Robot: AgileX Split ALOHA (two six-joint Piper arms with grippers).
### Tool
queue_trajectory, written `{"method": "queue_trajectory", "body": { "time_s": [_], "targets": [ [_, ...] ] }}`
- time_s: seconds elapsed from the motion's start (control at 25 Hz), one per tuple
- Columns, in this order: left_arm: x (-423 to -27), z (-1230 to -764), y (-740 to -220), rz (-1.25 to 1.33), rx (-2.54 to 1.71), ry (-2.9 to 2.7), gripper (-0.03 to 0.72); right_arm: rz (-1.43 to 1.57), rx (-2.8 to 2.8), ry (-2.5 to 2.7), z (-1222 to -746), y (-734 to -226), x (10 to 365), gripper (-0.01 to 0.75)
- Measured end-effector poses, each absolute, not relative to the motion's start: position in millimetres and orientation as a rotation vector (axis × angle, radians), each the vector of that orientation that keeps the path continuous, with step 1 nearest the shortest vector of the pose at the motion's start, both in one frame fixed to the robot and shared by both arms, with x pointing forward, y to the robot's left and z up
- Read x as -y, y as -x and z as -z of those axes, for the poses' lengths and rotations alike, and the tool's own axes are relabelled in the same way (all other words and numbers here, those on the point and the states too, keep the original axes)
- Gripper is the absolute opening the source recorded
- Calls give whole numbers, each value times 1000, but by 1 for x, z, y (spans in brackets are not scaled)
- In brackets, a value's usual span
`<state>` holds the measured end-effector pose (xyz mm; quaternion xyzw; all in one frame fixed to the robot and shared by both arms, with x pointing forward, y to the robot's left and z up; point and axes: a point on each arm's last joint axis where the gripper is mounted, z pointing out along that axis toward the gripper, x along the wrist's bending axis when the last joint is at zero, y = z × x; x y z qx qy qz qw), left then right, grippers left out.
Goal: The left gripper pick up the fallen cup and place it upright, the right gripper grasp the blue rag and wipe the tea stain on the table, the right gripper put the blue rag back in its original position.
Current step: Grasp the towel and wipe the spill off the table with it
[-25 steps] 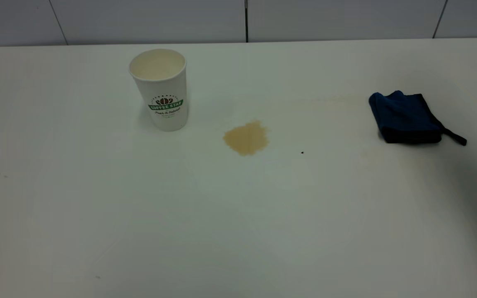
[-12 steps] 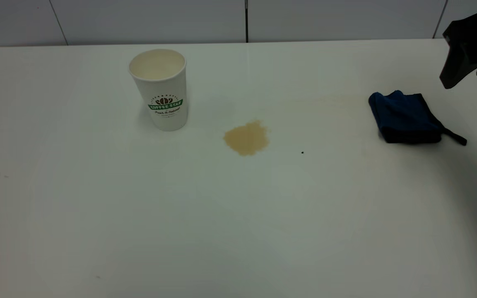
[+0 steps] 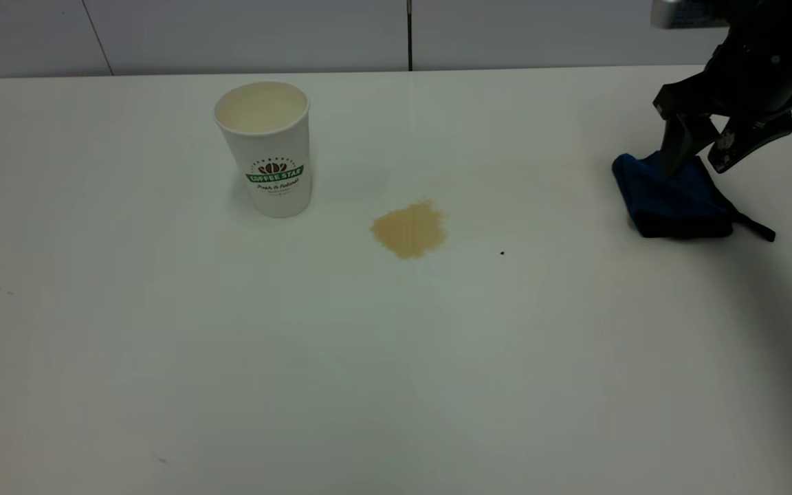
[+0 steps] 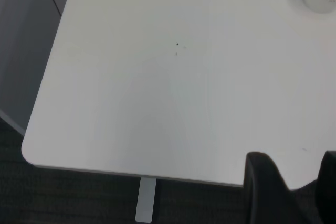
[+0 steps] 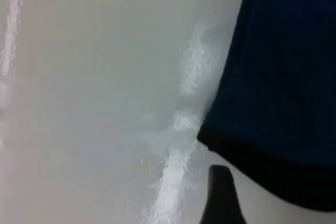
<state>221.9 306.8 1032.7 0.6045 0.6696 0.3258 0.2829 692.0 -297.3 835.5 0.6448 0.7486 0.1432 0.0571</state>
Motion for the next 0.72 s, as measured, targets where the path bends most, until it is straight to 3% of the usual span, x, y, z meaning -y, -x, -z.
{"method": "queue_trajectory", "body": {
  "time_s": [0.72],
  "targets": [
    [-307,-1033,-222,-872,-1793,-1618,278,-332,-2246,-2020,-778,-732,306,583]
  ]
}}
